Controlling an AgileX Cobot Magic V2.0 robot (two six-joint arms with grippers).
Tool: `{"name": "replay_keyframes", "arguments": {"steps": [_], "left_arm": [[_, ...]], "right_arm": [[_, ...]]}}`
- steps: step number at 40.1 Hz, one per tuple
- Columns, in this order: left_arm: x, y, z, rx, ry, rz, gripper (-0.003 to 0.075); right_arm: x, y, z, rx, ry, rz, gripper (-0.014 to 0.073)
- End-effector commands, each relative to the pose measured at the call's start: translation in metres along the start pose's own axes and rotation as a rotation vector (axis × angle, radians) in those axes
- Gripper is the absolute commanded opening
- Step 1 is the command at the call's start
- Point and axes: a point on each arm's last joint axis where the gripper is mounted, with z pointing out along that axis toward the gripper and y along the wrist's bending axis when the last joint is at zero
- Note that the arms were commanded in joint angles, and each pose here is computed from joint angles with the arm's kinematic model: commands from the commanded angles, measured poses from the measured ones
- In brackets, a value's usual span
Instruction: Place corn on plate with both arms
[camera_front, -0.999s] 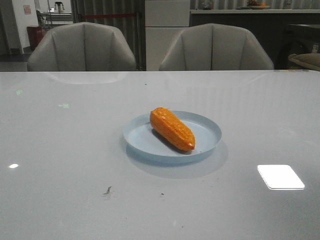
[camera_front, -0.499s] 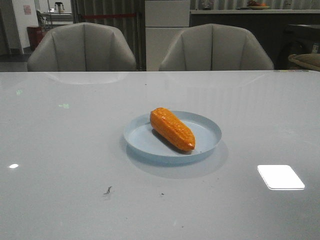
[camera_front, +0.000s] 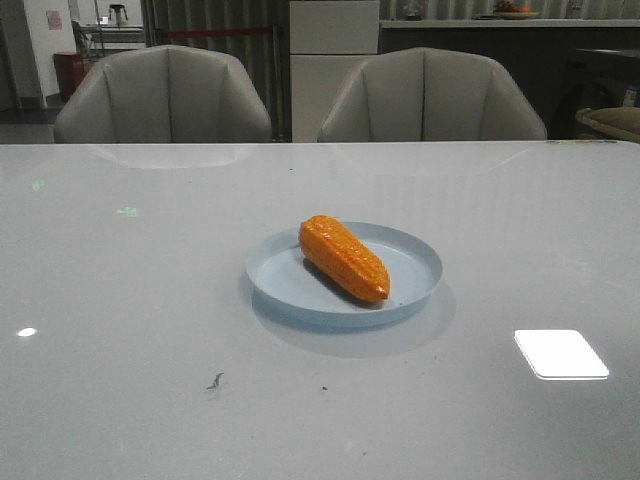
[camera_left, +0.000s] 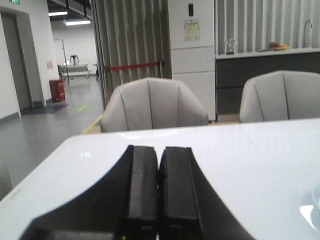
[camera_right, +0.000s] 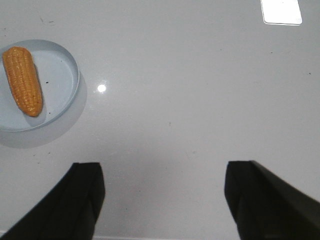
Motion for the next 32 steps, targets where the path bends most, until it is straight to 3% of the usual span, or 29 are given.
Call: {"name": "replay_keyframes", "arguments": {"steps": [1,9,32], "left_arm": [[-0.005,0.0,-0.002,-0.005,-0.1,-0.002,0.0094],[0.011,-0.001,-0.001,0.005,-0.007,-0.022,0.0094],[0.011,-0.001,-0.001,0.004,-0.009,-0.026,0.0094]], "right_arm": [[-0.012,0.0,-0.008,0.003,-0.096,-0.005,0.0603],[-0.012,0.0,-0.008,0.003,-0.097,-0.005,0.0603],[-0.012,0.0,-0.008,0.003,-0.097,-0.005,0.0603]]}}
